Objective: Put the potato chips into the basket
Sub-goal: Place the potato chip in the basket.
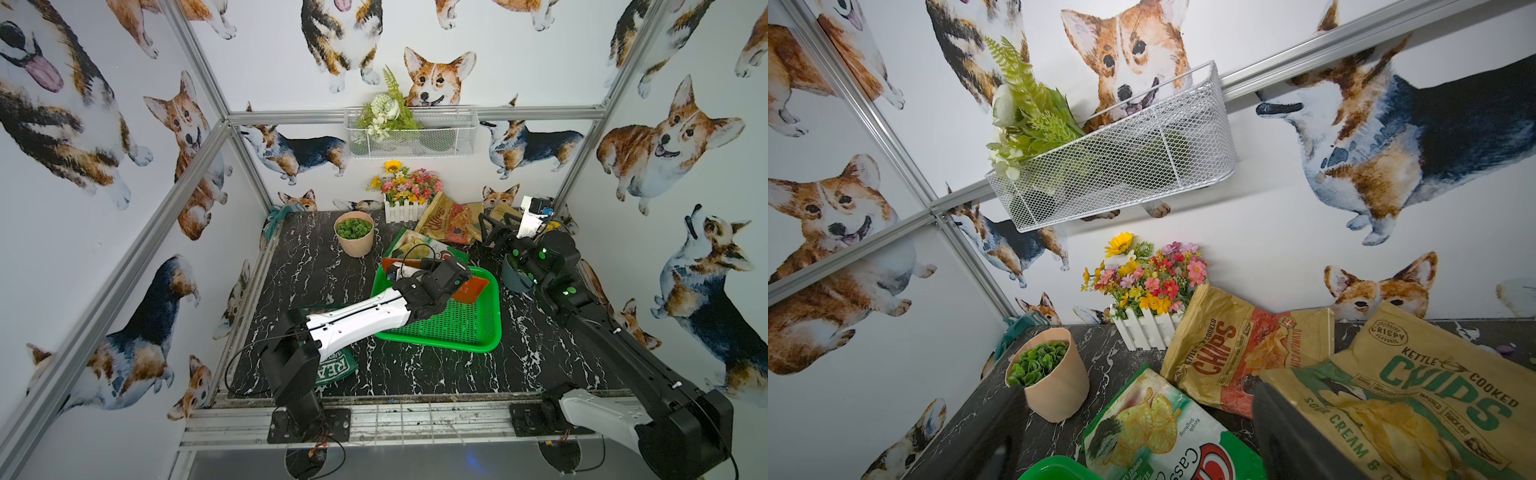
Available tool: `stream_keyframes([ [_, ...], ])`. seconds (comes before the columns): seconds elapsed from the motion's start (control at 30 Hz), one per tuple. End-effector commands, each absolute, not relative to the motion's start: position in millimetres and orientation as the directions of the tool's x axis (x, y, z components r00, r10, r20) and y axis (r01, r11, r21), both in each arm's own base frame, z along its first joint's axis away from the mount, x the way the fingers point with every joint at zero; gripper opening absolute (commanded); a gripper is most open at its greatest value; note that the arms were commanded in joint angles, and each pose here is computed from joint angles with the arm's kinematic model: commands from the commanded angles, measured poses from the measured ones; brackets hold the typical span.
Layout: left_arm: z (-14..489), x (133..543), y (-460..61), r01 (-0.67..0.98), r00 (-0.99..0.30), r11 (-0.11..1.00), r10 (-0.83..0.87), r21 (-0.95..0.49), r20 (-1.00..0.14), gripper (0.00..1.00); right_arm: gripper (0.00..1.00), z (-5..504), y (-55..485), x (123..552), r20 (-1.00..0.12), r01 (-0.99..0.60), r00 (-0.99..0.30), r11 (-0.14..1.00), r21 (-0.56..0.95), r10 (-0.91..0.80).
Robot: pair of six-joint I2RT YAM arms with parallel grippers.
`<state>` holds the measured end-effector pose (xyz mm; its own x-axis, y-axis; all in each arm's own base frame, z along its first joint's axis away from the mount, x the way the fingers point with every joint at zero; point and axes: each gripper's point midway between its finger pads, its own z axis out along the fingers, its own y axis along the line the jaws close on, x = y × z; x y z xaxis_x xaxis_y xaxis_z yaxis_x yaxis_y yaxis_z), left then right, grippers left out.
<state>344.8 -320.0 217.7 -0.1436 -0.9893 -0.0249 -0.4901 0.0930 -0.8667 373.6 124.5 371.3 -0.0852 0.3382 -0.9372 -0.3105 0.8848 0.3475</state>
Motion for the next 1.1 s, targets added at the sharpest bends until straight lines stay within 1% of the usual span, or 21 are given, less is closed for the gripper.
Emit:
stream_keyframes([
  [0.0, 215.3, 340.2, -327.2, -0.513, -0.078, -0.102, -0.983, -0.853, 0.165, 0.0, 0.88, 371.6, 126.4, 373.1, -0.934, -0.319, -0.095, 0.878, 0.357, 0.346],
  [0.17, 202.7, 325.0, -331.3, -0.537, -0.108, -0.09, -0.979, -0.839, 0.175, 0.0, 0.88, 368.6, 130.1, 375.8, -0.926, -0.326, -0.118, 0.866, 0.378, 0.36],
  [0.2, 199.4, 323.2, -332.1, -0.539, -0.114, -0.085, -0.978, -0.838, 0.172, 0.1, 0.88, 369.0, 130.8, 376.9, -0.924, -0.327, -0.12, 0.865, 0.381, 0.362],
  [0.27, 211.5, 320.5, -332.2, -0.512, -0.15, -0.101, -0.967, -0.853, 0.204, 0.44, 0.88, 371.9, 132.3, 378.0, -0.922, -0.333, -0.121, 0.86, 0.387, 0.369],
  [0.3, 220.9, 321.5, -333.6, -0.473, -0.18, -0.104, -0.961, -0.875, 0.211, 0.56, 0.88, 375.5, 133.2, 377.5, -0.92, -0.34, -0.119, 0.855, 0.392, 0.375],
  [0.33, 230.0, 322.0, -333.6, -0.439, -0.204, -0.101, -0.956, -0.893, 0.209, 0.69, 0.88, 367.6, 136.8, 384.1, -0.918, -0.338, -0.144, 0.853, 0.398, 0.371],
  [0.4, 249.6, 319.6, -329.6, -0.402, -0.241, -0.062, -0.955, -0.914, 0.171, 0.82, 0.88, 367.7, 141.0, 385.9, -0.914, -0.351, -0.158, 0.844, 0.407, 0.375],
  [0.43, 260.0, 317.1, -325.0, -0.384, -0.259, -0.029, -0.956, -0.923, 0.138, 0.84, 0.87, 367.0, 142.9, 386.7, -0.912, -0.356, -0.168, 0.839, 0.411, 0.375],
  [0.53, 285.7, 306.4, -304.1, -0.332, -0.277, 0.044, -0.959, -0.942, 0.053, 0.84, 0.86, 361.0, 150.9, 387.9, -0.903, -0.375, -0.218, 0.823, 0.427, 0.369],
  [0.6, 305.1, 300.6, -282.9, -0.274, -0.258, 0.088, -0.966, -0.958, -0.015, 0.82, 0.84, 350.7, 160.8, 387.9, -0.889, -0.393, -0.292, 0.803, 0.448, 0.353],
  [0.67, 328.3, 296.3, -255.7, -0.197, -0.209, 0.154, -0.971, -0.968, -0.112, 0.79, 0.79, 331.9, 173.5, 385.9, -0.847, -0.397, -0.406, 0.769, 0.501, 0.342],
  [0.73, 349.2, 290.9, -223.7, -0.131, -0.127, 0.239, -0.967, -0.962, -0.223, 0.77, 0.75, 305.8, 192.3, 375.8, -0.784, -0.4, -0.535, 0.724, 0.563, 0.315],
  [0.77, 353.0, 287.7, -210.0, -0.123, -0.088, 0.268, -0.962, -0.955, -0.259, 0.74, 0.75, 293.5, 200.8, 369.8, -0.761, -0.4, -0.582, 0.713, 0.576, 0.288],
  [0.8, 358.2, 283.1, -190.8, -0.116, -0.033, 0.287, -0.958, -0.951, -0.285, 0.7, 0.74, 277.4, 209.6, 362.5, -0.733, -0.392, -0.632, 0.713, 0.582, 0.251],
  [0.83, 361.6, 280.4, -177.1, -0.11, 0.003, 0.305, -0.952, -0.946, -0.307, 0.66, 0.74, 263.2, 215.3, 355.7, -0.711, -0.38, -0.668, 0.721, 0.579, 0.219],
  [0.93, 370.6, 277.7, -136.6, -0.107, 0.071, 0.409, -0.906, -0.906, -0.417, 0.59, 0.73, 226.4, 226.6, 336.0, -0.645, -0.346, -0.747, 0.735, 0.583, 0.16],
  [0.97, 371.2, 278.8, -127.6, -0.113, 0.078, 0.442, -0.889, -0.89, -0.451, 0.58, 0.7, 218.9, 230.9, 330.3, -0.625, -0.343, -0.766, 0.728, 0.594, 0.149],
  [1.03, 364.1, 286.5, -109.8, -0.151, 0.046, 0.491, -0.863, -0.858, -0.503, 0.58, 0.64, 204.3, 239.5, 319.5, -0.582, -0.338, -0.804, 0.712, 0.615, 0.12],
  [1.07, 360.0, 292.4, -104.6, -0.164, 0.01, 0.512, -0.854, -0.843, -0.52, 0.58, 0.57, 198.5, 242.7, 315.3, -0.564, -0.338, -0.819, 0.71, 0.618, 0.101],
])
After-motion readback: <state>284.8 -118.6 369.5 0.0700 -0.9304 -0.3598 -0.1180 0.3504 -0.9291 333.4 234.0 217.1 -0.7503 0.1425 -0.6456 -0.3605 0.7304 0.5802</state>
